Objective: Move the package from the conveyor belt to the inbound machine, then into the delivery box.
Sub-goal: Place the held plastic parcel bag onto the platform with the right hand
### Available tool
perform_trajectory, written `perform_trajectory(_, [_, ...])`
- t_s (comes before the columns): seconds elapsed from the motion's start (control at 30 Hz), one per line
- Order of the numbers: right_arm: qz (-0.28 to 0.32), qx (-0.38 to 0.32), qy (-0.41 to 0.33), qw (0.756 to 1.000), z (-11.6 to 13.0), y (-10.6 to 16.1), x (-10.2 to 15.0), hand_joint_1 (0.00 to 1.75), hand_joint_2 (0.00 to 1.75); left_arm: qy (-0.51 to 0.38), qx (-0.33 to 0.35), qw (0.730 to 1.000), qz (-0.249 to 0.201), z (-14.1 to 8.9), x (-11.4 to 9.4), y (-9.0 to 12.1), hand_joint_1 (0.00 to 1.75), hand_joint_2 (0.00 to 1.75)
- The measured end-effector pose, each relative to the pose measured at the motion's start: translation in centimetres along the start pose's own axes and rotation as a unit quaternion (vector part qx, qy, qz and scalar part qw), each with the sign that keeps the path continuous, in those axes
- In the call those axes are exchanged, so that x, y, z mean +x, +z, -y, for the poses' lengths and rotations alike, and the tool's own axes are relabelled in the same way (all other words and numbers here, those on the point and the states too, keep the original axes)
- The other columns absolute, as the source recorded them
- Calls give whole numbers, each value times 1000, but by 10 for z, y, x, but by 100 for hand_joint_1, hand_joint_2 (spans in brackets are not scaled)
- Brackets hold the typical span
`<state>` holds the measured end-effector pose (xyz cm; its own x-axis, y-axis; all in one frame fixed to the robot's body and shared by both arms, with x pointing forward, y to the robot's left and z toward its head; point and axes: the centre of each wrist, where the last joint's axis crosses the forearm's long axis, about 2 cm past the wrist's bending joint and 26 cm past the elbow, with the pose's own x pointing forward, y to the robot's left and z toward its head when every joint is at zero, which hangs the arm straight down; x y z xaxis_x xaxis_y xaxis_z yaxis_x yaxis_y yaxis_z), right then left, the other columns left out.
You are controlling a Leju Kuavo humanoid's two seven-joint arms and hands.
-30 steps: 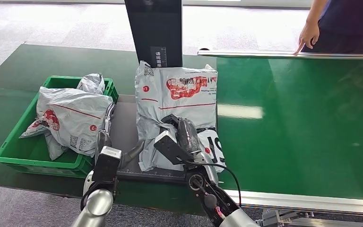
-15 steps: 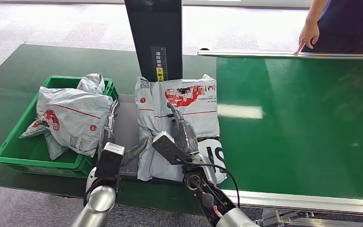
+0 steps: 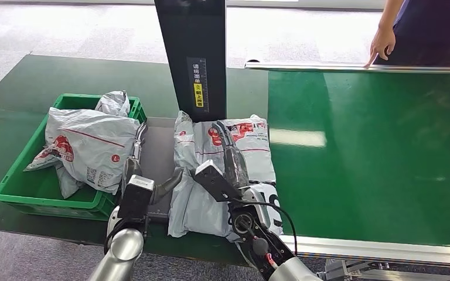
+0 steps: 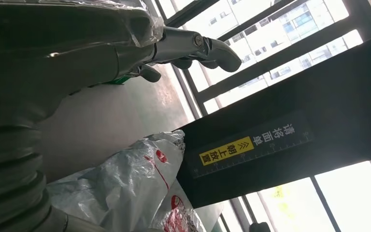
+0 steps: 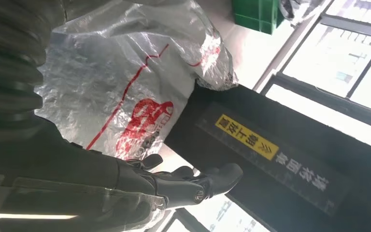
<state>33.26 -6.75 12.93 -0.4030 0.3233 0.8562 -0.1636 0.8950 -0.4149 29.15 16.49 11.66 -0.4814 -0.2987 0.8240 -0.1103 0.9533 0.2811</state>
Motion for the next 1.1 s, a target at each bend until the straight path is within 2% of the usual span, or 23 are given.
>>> perform_trajectory(0.67, [39,-94,-40,994,40,35,-1,0,175,-15,2,1000,-6,-8,2,19,0,175])
perform_trajectory(0.83, [38,-108,-47,992,47,40,-4,0,175,-33,-39,999,-19,-9,1,22,0,175])
perform_trajectory(1.1, [26,-121,-51,991,52,53,-13,0,175,-79,-120,990,-13,-2,9,38,0,175])
